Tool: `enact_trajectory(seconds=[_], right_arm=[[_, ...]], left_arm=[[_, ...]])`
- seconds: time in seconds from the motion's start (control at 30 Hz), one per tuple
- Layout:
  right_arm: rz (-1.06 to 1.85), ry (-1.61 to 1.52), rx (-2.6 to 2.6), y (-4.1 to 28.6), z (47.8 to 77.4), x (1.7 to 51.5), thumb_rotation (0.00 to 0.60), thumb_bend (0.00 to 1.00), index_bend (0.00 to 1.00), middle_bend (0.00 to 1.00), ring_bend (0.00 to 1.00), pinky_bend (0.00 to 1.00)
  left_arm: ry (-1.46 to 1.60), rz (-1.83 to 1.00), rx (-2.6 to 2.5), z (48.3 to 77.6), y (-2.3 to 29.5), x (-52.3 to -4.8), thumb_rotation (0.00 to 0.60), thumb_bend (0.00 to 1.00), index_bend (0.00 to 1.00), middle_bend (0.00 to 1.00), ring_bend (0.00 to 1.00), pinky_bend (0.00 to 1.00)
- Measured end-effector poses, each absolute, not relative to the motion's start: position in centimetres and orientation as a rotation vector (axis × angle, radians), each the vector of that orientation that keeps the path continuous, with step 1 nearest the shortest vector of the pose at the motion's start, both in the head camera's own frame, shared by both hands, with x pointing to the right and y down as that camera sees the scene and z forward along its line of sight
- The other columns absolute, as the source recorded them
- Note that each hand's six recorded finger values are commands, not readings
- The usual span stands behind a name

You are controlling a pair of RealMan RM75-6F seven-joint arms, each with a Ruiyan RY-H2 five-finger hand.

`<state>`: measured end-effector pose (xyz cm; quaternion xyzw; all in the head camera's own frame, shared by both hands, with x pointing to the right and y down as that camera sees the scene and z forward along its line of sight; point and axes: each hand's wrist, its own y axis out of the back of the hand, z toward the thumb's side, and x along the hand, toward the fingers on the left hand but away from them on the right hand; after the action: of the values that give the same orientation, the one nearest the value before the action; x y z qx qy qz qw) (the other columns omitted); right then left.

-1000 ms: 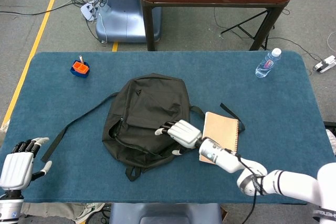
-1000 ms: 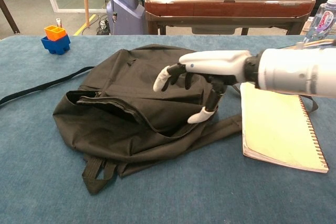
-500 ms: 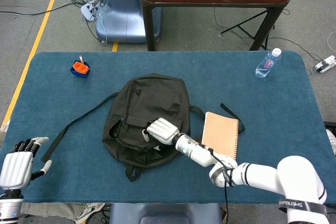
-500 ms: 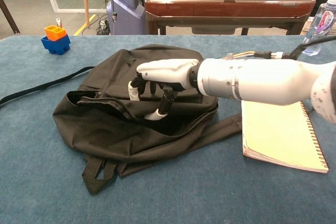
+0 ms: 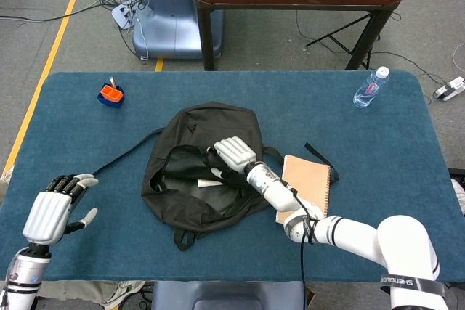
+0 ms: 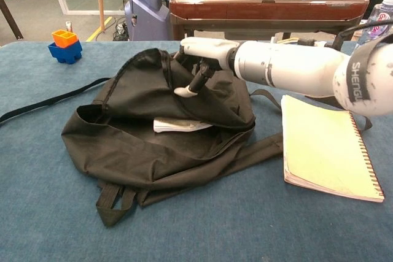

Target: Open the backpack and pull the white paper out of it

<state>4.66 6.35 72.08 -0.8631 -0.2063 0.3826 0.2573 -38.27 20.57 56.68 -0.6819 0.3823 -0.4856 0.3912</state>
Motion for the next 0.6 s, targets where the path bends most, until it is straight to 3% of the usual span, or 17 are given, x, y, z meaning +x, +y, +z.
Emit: enact_trajectory(seconds=[0.27, 0.6], right_arm=[[1.113, -0.812, -2.391, 3.0, 72.1, 5.7, 0.6, 0.44, 0.72, 0.52, 0.39, 0.42], [1.147, -0.934, -2.384, 1.0, 71.7, 6.3, 0.6, 0.44, 0.72, 0.52, 0.39, 0.42]], left_arm=[[0.894, -0.941, -1.909, 57.8, 18.2, -31.4, 0.6, 0.28, 0.43, 0.39, 0.35, 0.27], [0.706, -0.819, -2.038, 63.4, 17.5, -24.3, 0.6, 0.28, 0.44, 0.42, 0.38, 0.27]])
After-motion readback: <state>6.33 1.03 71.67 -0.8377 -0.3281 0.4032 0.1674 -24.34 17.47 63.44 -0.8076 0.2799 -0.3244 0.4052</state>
